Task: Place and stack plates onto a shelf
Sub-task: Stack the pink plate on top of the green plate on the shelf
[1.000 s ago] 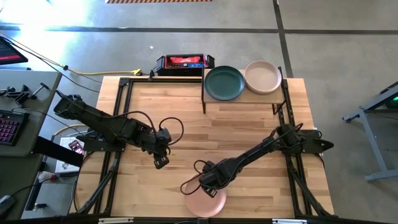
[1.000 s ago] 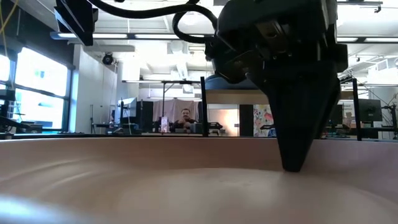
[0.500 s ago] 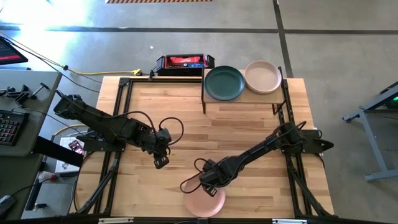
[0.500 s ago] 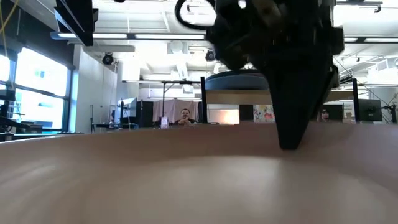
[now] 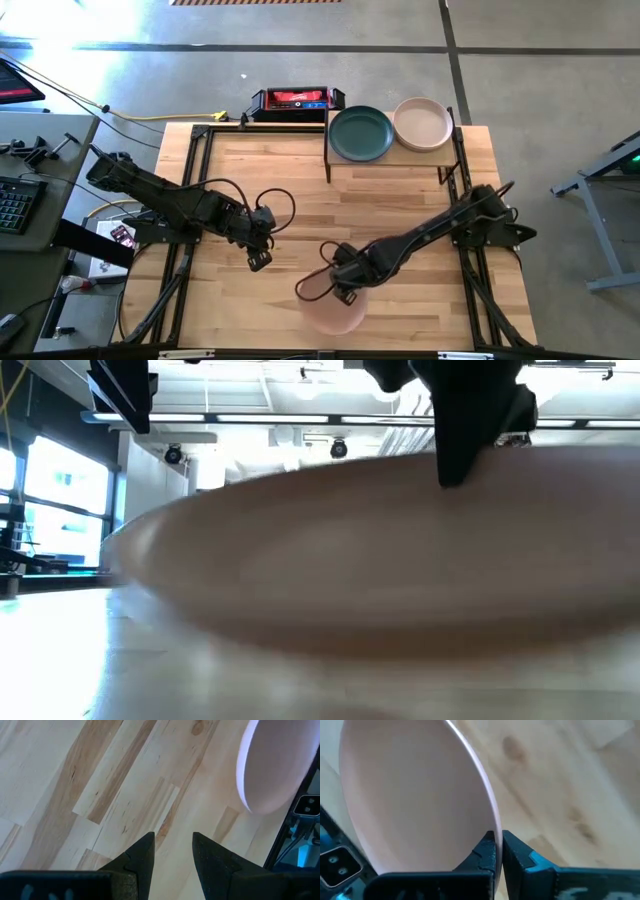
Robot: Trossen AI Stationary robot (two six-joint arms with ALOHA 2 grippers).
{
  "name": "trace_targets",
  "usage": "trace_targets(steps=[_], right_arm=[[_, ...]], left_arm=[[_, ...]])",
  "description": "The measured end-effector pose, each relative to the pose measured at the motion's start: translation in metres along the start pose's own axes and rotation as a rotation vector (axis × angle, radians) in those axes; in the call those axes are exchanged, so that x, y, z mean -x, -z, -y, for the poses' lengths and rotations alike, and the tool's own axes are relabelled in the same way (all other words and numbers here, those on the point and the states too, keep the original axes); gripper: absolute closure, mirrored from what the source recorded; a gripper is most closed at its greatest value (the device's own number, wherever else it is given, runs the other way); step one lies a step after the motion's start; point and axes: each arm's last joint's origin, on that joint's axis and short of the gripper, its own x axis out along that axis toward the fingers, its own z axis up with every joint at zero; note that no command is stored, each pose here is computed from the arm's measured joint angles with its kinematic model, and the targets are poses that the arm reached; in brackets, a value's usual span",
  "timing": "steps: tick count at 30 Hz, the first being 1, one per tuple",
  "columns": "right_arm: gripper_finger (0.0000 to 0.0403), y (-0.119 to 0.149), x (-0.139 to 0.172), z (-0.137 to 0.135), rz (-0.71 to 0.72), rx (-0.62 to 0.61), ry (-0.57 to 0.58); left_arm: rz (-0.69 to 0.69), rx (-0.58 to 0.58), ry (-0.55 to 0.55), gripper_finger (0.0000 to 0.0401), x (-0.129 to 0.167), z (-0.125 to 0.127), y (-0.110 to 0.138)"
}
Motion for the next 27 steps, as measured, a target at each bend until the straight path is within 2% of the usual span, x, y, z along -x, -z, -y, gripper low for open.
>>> trace_targets(steps=[5,9,16,21,27], right_arm=[[0.0402,-0.011,0.029,0.019,0.041,-0.023,0.024],[0.0402,-0.022,0.055,0.035,0.087,-0.024,-0.001],[0.0403,-0.05,0.102,0.077,0.187,-0.053,-0.046],[0.0403,-0.073,0.131,0.119,0.283,-0.108,-0.028],[0.0403,-0.099,0.162,0.18,0.394,-0.236,0.005]], left_arm=[[0.026,0.0,-0.022,0.0279,0.0,-0.001,-0.001],[0.066,-0.003,-0.058,0.0279,0.0,-0.002,-0.002],[0.168,-0.103,-0.17,0.0279,0.0,-0.008,-0.009],[0.272,-0.207,-0.35,0.0279,0.001,-0.023,-0.023],[0.335,-0.314,-0.648,0.0279,0.005,-0.055,-0.049]])
